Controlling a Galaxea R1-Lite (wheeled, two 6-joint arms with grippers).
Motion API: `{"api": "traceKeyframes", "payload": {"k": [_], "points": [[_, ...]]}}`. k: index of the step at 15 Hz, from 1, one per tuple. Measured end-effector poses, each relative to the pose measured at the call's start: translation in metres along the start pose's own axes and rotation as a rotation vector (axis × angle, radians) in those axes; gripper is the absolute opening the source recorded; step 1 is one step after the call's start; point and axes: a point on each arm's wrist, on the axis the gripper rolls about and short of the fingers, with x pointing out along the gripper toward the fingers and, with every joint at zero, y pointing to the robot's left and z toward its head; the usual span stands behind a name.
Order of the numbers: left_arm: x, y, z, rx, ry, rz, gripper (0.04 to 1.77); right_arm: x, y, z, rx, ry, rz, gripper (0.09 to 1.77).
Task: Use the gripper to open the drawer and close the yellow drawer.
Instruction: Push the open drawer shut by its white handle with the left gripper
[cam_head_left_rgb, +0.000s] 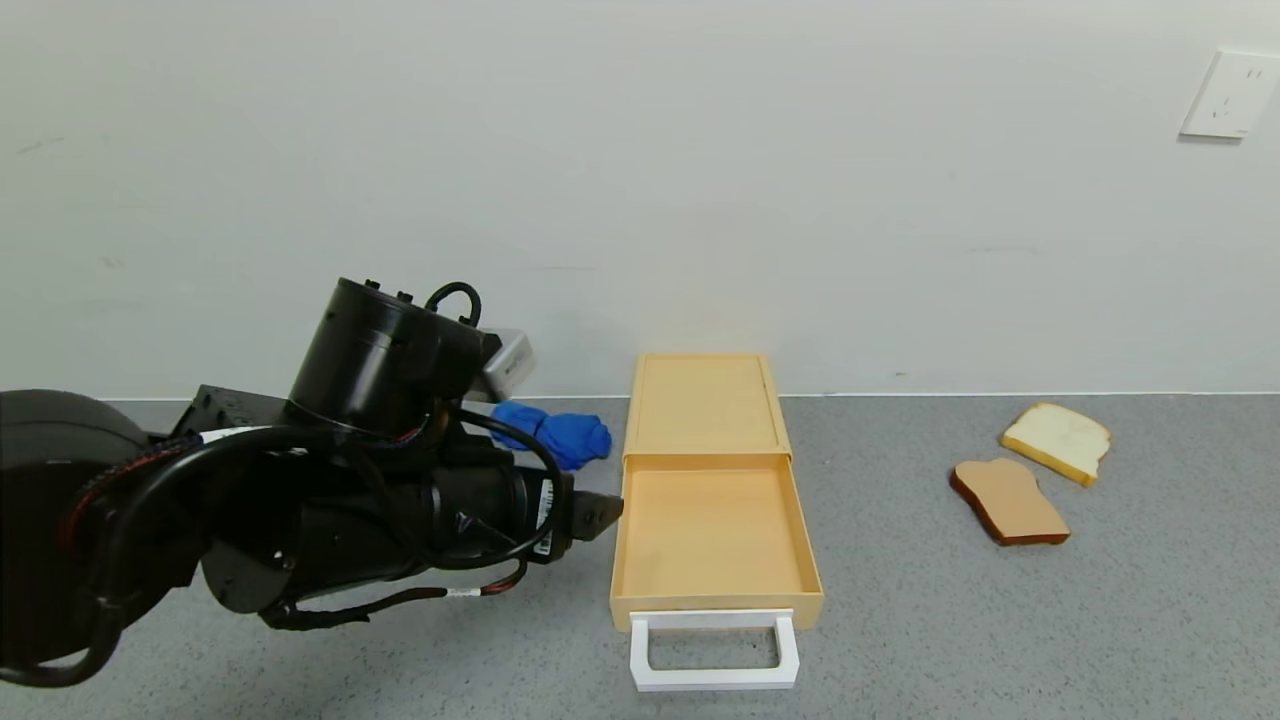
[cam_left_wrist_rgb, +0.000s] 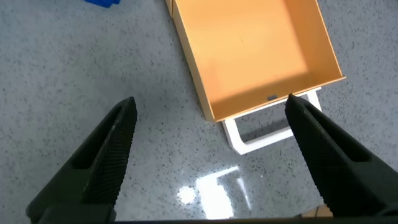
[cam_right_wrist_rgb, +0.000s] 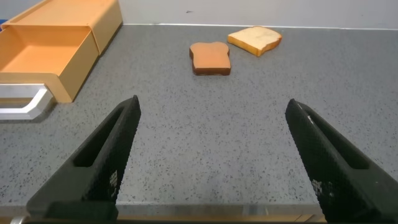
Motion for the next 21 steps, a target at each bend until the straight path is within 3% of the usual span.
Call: {"api": "traceKeyframes", "payload": {"k": [6, 11, 18, 21], "points": [[0.007, -0.028, 0.002, -0.079, 0.056, 0.041, 1.72, 0.0, 0.0, 0.0, 0.0, 0.0, 0.0, 1.71], [0.02, -0.056, 0.0, -0.124, 0.179, 0.067, 1.72, 0.0, 0.0, 0.0, 0.0, 0.0, 0.0, 1.71], [0.049, -0.088, -0.007, -0.103, 0.32, 0.098, 1.72, 0.0, 0.0, 0.0, 0.0, 0.0, 0.0, 1.71], [0.059, -0.101, -0.01, -0.108, 0.399, 0.078, 1.72, 0.0, 0.0, 0.0, 0.0, 0.0, 0.0, 1.71]]}}
